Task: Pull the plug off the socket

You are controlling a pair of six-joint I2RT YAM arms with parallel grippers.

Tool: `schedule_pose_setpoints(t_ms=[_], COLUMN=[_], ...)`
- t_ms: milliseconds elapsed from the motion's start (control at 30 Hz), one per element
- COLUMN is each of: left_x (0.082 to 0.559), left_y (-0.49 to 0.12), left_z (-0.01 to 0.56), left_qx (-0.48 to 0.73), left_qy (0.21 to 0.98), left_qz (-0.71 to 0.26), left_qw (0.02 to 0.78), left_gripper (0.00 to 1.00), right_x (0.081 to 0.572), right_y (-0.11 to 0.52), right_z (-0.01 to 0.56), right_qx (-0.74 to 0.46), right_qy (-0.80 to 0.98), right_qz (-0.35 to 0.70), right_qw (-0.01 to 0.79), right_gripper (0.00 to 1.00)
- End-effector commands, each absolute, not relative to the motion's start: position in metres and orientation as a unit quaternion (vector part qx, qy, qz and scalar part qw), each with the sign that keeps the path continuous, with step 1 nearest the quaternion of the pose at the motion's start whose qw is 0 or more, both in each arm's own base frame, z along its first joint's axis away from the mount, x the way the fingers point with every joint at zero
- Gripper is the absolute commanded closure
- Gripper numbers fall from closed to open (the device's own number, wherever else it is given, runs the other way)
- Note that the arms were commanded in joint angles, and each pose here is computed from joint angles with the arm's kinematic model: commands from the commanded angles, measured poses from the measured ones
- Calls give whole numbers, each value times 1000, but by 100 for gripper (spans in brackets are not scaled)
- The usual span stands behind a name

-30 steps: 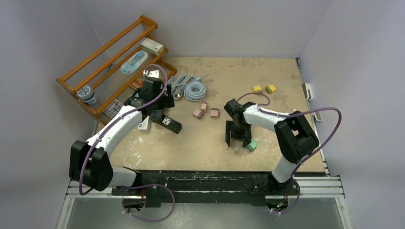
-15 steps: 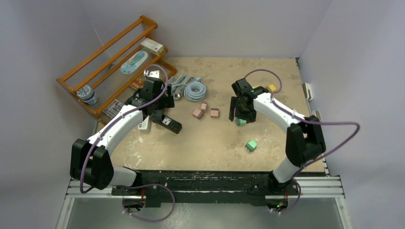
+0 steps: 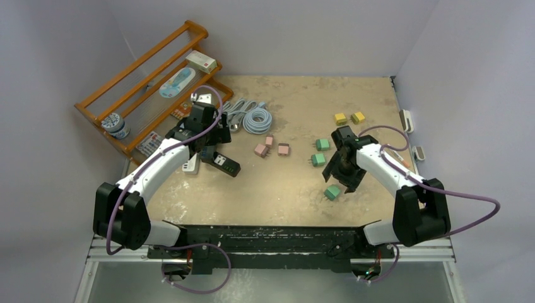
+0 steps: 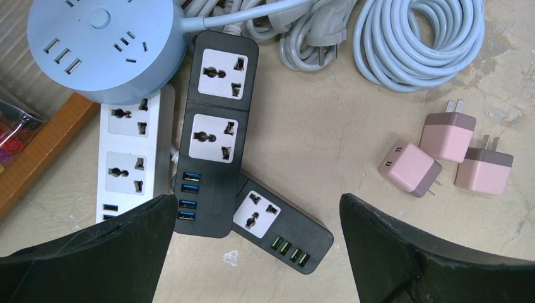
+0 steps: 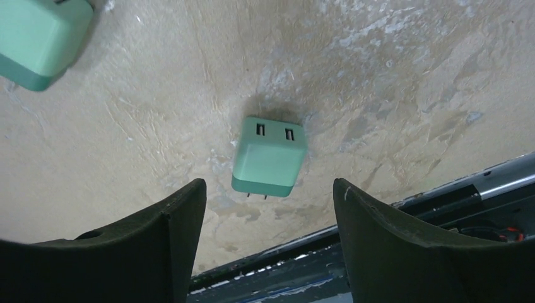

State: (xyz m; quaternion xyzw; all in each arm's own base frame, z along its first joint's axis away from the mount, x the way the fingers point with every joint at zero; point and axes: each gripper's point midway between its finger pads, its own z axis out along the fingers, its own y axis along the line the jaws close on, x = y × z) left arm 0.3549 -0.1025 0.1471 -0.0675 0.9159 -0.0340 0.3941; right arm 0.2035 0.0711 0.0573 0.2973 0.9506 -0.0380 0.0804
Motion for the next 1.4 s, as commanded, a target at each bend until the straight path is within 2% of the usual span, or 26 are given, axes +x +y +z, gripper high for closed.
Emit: schedule_pose_setpoints(t_ms=[0, 300, 433, 533, 567, 633, 700, 867, 967, 1133, 1367], left_x=[365, 366, 367, 367, 367, 368, 369, 373, 374, 373, 375], left_y=[-104, -104, -104, -104, -103, -102, -102, -100, -98, -92, -87], left_z=[170, 168, 166, 165, 165, 165, 164, 165, 162, 162, 162], left_qx=[-72, -72, -71, -72, -72, -72, -72, -72, -72, -78, -81], left_qy=[900, 901, 903, 903, 903, 903, 904, 903, 906, 904, 904], left_qz=[-46, -44, -43, -40, -39, -36, -33, -24, -18, -5, 8], left_qw=[427, 425, 422, 421, 422, 422, 421, 423, 417, 421, 421], left_gripper=[0, 0, 0, 0, 0, 0, 0, 0, 0, 0, 0], right_x=[207, 206, 203, 205, 207, 218, 235, 312, 351, 386, 399], right_y=[66, 74, 74, 77, 79, 82, 83, 79, 84, 91, 97], right_z=[49, 20, 11, 6, 6, 9, 19, 80, 101, 88, 70], right_qx=[348, 352, 360, 369, 371, 369, 364, 350, 346, 326, 308], right_qy=[933, 934, 931, 928, 927, 927, 927, 915, 906, 915, 926], right_qz=[-36, -12, -15, -8, -3, 9, 13, 16, 28, 30, 30], right_qw=[83, 57, 52, 52, 53, 64, 89, 202, 242, 234, 217], right_gripper=[26, 27, 32, 51, 65, 84, 94, 93, 92, 92, 86])
